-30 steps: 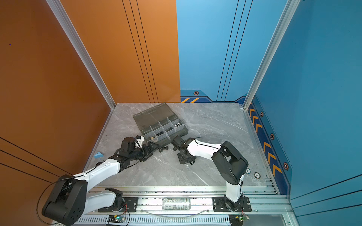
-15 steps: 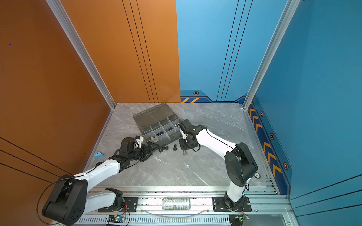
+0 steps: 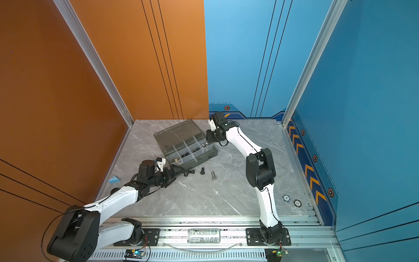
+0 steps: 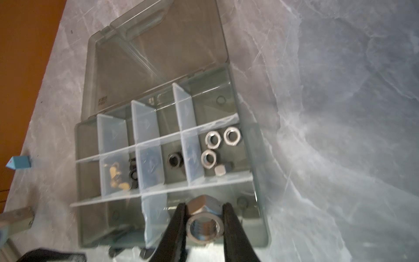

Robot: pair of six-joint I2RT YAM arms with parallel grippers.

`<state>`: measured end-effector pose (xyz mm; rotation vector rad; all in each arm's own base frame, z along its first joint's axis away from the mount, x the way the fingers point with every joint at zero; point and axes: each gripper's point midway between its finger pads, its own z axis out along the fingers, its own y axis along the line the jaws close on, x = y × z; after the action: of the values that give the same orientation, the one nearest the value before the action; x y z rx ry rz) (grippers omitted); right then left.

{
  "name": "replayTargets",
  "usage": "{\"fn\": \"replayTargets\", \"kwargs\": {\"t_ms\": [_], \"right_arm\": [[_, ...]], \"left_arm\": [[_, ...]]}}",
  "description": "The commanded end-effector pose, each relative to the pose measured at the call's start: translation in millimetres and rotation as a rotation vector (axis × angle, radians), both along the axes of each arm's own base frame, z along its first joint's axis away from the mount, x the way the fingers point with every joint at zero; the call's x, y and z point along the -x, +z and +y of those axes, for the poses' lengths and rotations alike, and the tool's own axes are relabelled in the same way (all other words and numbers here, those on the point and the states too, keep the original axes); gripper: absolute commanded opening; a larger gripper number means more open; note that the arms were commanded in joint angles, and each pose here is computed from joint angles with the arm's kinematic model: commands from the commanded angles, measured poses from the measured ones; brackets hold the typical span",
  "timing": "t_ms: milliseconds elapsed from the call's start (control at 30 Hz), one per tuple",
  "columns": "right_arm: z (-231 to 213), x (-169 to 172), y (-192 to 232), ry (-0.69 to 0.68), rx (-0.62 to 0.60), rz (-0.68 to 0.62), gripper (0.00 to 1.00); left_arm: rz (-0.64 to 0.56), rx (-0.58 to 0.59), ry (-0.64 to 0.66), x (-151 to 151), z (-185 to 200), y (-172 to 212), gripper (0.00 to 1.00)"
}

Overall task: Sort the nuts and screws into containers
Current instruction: 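Lift the silver hex nut and carry it over the box with the right gripper, then open the right gripper to drop the silver nut into the compartment, then move the open right gripper down to the black bolts beside the box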

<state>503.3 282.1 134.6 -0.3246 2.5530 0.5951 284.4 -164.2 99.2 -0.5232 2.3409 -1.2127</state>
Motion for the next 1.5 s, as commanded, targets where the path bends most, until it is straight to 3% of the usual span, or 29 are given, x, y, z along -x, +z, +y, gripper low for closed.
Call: {"fn": "replayTargets", "kwargs": {"t_ms": [0, 233, 500, 767, 1467], "right_arm": [[11, -22, -2, 0.004, -0.035, -0.037, 0.12], [22, -36, -23, -0.007, -0.055, -0.026, 0.13], [28, -27, -41, 0.011, -0.020, 0.007, 0.31], [23, -18, -34, 0.041, 0.024, 0.006, 0.43], [22, 70, 12, 0.352, 0.111, -0.101, 0.46]], "left_arm": [[-0.019, -0.003, 0.020, 3, 3, 2, 0.98], [-0.021, -0.013, 0.033, 9, 8, 3, 0.98], [-0.011, -0.011, 0.033, 7, 7, 0, 0.98], [-0.006, -0.013, 0.029, 8, 7, 0, 0.98], [0.009, -0.029, 0.033, 9, 11, -5, 0.98]]}}
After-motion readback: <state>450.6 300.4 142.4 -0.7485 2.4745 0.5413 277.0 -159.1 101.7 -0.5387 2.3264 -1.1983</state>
